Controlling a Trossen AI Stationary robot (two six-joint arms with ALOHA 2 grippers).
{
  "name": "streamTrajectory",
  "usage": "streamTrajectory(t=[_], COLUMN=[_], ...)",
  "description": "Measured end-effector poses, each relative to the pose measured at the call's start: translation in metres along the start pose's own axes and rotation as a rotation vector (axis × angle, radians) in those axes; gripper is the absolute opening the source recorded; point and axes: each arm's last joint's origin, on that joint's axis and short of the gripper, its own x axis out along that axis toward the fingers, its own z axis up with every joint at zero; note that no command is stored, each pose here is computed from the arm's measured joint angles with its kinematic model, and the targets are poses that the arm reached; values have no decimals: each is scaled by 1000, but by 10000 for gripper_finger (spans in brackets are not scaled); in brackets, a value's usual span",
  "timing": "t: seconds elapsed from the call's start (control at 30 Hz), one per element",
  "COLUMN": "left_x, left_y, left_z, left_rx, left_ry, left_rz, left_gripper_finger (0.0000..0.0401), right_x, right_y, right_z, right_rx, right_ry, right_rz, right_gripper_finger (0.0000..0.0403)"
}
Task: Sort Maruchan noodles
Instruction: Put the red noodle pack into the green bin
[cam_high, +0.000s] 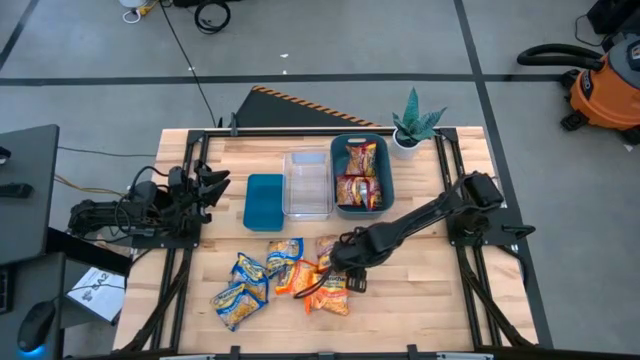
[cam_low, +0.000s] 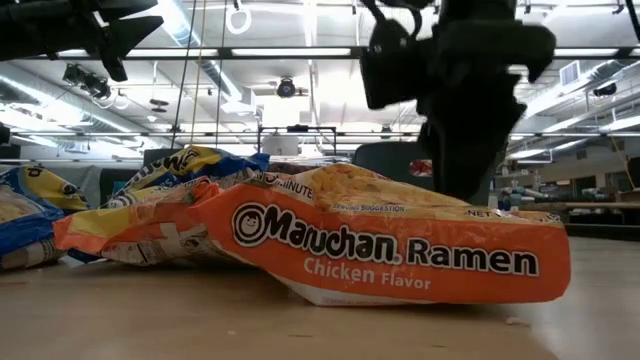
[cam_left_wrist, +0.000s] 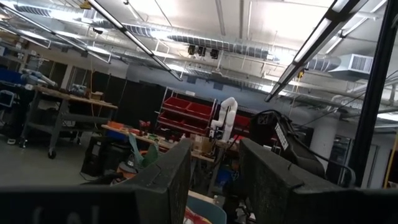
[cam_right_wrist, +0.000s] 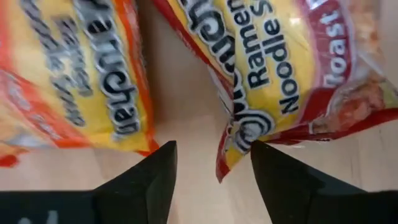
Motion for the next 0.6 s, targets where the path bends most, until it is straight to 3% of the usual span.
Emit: streamTrajectory(t=[0.17, 0.3, 0.53, 0.6], left_x=[0, 0, 0, 0], left_y=[0, 0, 0, 0], left_z=[0, 0, 0, 0], left_rx=[1, -1, -1, -1], left_ry=[0, 0, 1, 3], left_rz=[0, 0, 1, 0], left_gripper_finger=[142, 142, 142, 142], right_x=[5, 0, -1, -1], right_y=[-8, -14, -24, -26], right_z=[0, 1, 5, 6], right_rx=[-41, -73, -140, -147], right_ry=[30, 6, 16, 19], right_rz=[-63, -128, -146, -147], right_gripper_finger=[177, 125, 16, 9])
